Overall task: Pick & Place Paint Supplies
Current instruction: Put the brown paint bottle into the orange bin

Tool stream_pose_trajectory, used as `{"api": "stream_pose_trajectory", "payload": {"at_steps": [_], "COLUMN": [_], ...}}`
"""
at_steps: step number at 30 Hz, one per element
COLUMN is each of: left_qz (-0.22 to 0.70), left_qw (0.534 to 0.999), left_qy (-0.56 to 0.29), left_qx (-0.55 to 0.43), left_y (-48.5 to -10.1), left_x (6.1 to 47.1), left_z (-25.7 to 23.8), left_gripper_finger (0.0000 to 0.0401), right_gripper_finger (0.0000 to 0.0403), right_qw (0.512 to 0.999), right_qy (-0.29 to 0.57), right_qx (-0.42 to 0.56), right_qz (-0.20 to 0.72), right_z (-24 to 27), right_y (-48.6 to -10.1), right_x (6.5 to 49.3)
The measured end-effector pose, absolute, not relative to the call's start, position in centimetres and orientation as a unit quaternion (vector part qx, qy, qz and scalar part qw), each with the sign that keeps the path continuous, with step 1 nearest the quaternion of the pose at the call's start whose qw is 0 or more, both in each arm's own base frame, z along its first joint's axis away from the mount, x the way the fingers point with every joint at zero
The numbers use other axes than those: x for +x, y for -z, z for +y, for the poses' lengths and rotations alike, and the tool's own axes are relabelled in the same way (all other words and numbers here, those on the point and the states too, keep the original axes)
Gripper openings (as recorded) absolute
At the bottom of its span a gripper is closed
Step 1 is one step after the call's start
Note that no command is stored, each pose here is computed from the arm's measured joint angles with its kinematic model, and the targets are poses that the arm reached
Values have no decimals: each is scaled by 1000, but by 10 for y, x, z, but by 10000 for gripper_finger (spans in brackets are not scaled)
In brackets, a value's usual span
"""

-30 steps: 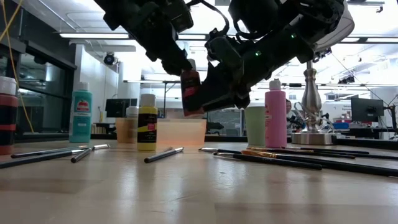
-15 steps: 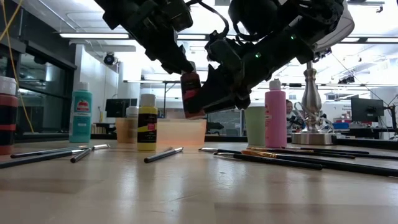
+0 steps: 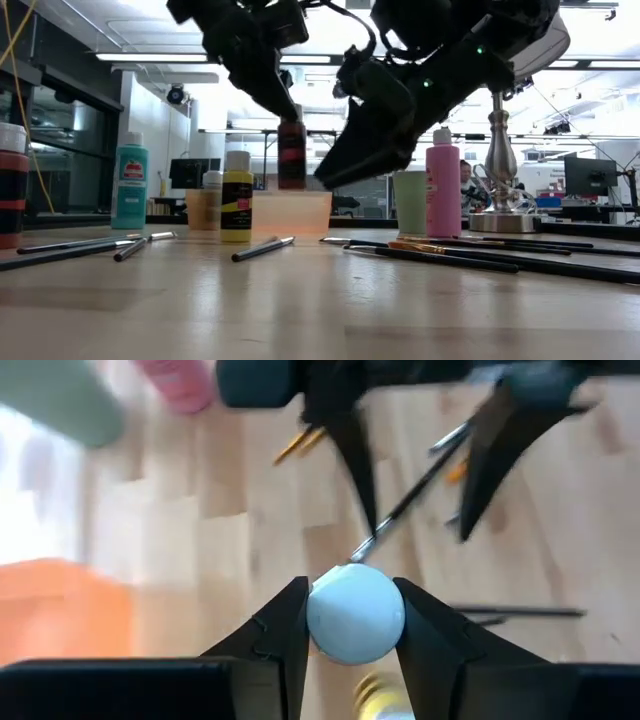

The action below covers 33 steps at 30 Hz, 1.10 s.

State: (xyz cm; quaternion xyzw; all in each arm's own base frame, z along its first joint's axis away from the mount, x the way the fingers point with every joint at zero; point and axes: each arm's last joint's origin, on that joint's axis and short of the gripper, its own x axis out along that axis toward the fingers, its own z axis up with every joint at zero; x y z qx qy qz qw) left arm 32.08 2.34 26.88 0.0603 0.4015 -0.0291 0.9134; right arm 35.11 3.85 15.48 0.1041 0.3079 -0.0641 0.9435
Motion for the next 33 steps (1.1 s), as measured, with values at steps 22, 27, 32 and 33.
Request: {"api": "stream_pose_trajectory", "payload": {"at_steps": [22,27,32,33], "left_qz": [436,417,423,426], "left_qw": [854,848,833,831], "left_qy": [-282,-327,-354,-356], "left_qx": [40,3,-32,-37], "left_y": [-278,-271,-256,-253], "left_x": [298,289,280,279], "left_z": [109,133,142,142], "left_gripper_finger": [114,114,114,114], "right_gripper_finger": [216,216,216,216], "right_qw": [939,939,939,939], "right_qy": [121,121,121,121], "right_qx": [112,112,112,112], "right_qz": [303,303,302,302], "right_z": [36,36,36,36], "right_y": [-167,-167,-167,-167], "right_x": [344,344,344,344]}}
